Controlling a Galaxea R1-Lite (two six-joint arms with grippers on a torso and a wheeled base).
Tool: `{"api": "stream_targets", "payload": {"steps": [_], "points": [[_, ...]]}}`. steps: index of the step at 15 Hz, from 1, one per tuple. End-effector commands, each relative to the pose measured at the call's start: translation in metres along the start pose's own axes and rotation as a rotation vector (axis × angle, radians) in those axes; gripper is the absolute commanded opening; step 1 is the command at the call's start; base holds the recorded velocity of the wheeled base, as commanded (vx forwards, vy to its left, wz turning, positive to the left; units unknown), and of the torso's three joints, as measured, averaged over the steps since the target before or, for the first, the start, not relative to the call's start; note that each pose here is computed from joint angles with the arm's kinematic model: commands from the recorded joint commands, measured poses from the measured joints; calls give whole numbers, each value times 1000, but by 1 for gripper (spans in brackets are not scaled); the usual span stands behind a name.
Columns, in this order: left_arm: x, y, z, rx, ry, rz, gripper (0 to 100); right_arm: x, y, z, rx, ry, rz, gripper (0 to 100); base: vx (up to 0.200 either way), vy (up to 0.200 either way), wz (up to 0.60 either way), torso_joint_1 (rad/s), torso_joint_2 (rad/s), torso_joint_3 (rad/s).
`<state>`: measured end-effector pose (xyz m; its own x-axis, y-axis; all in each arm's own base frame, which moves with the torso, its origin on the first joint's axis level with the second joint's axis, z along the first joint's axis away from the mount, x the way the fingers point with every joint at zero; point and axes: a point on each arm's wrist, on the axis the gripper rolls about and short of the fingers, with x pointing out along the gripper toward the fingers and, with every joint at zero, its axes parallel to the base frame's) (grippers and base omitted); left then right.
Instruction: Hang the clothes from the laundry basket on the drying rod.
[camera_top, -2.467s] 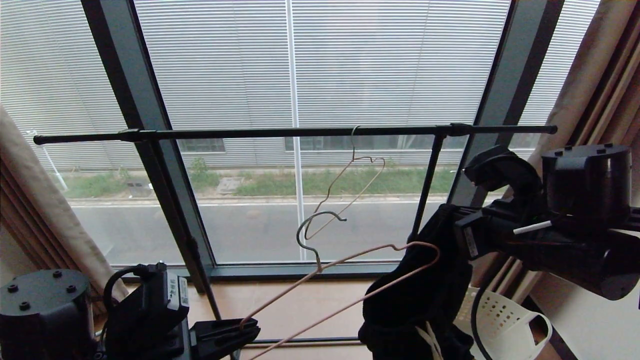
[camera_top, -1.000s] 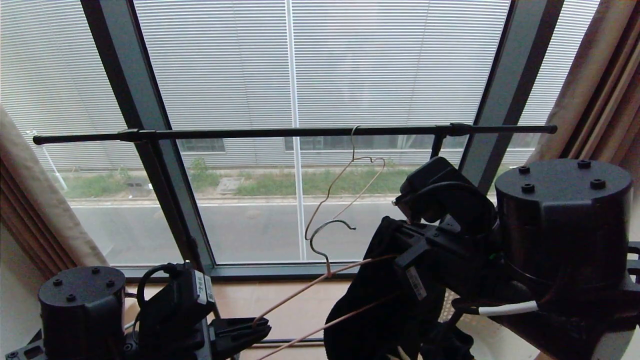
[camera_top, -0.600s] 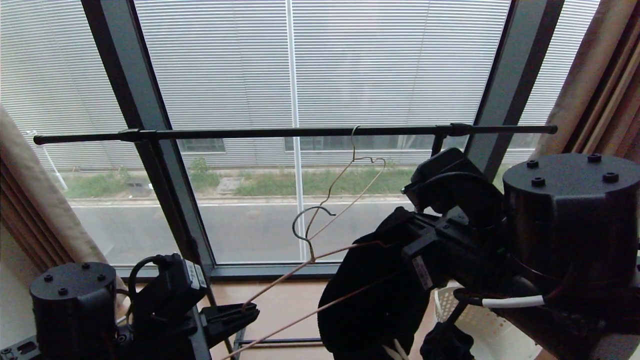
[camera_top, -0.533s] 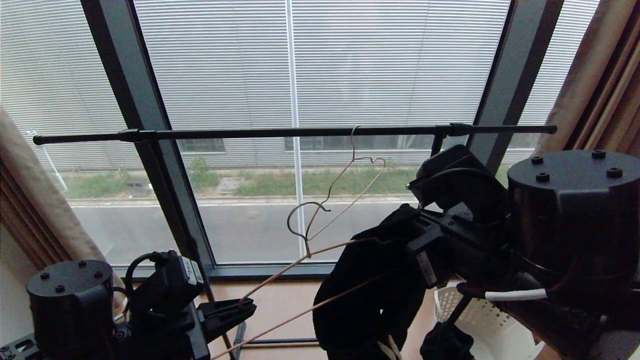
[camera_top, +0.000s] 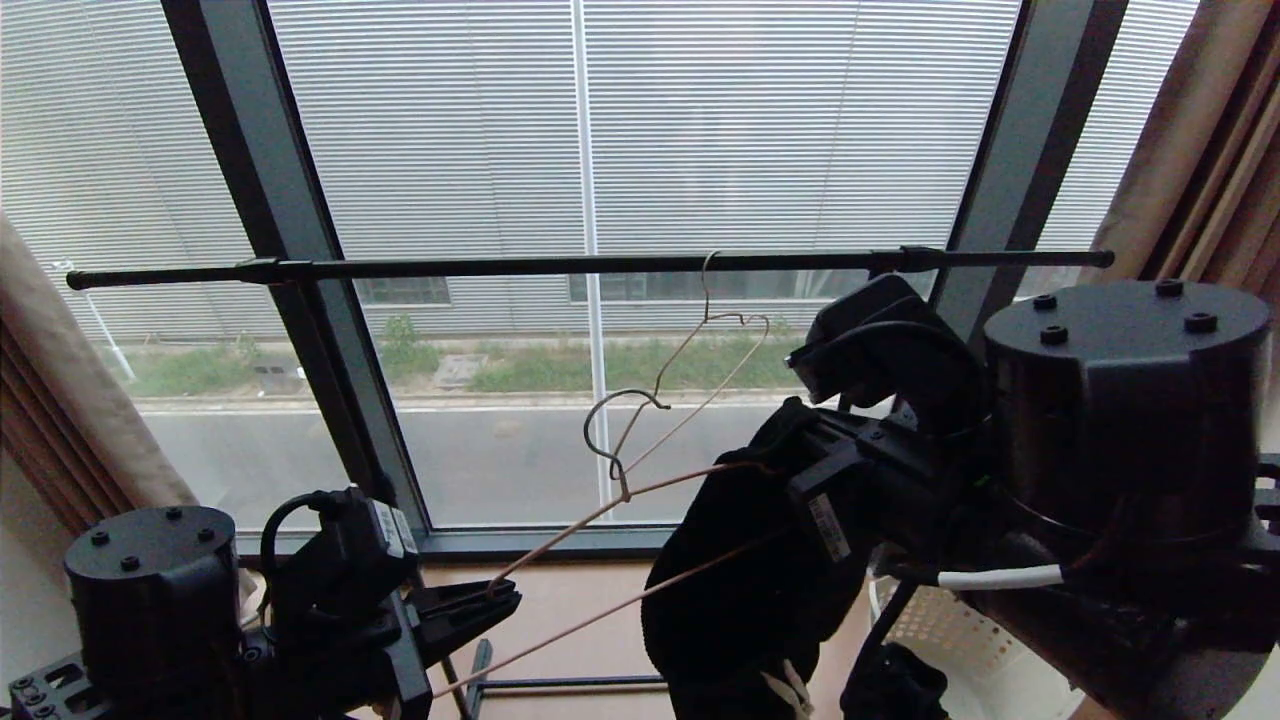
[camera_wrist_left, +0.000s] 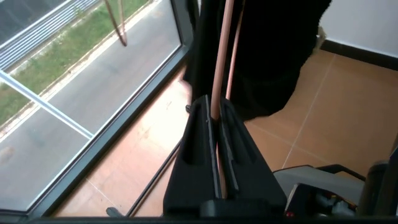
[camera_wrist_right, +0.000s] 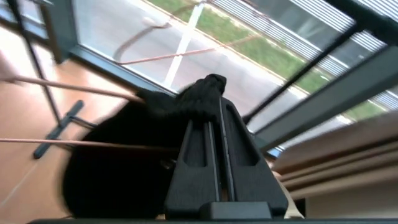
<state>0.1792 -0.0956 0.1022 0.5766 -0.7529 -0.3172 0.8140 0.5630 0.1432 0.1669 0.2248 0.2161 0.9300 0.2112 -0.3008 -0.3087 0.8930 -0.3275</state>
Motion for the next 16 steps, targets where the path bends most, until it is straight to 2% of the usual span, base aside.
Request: {"api": "stream_targets", "payload": {"steps": [1, 11, 16], "points": [[4, -1, -2, -2, 11, -13, 0, 0, 15, 0, -16, 0, 35, 0, 0, 0, 0, 0, 0, 0], [10, -4, -5, -3, 22, -36, 0, -17, 50, 12, 15, -51, 147, 0, 0, 0, 0, 0, 0, 0], [8, -5, -4, 4, 11, -34, 0, -17, 52, 12, 34, -49, 151, 0, 0, 0, 0, 0, 0, 0]]}}
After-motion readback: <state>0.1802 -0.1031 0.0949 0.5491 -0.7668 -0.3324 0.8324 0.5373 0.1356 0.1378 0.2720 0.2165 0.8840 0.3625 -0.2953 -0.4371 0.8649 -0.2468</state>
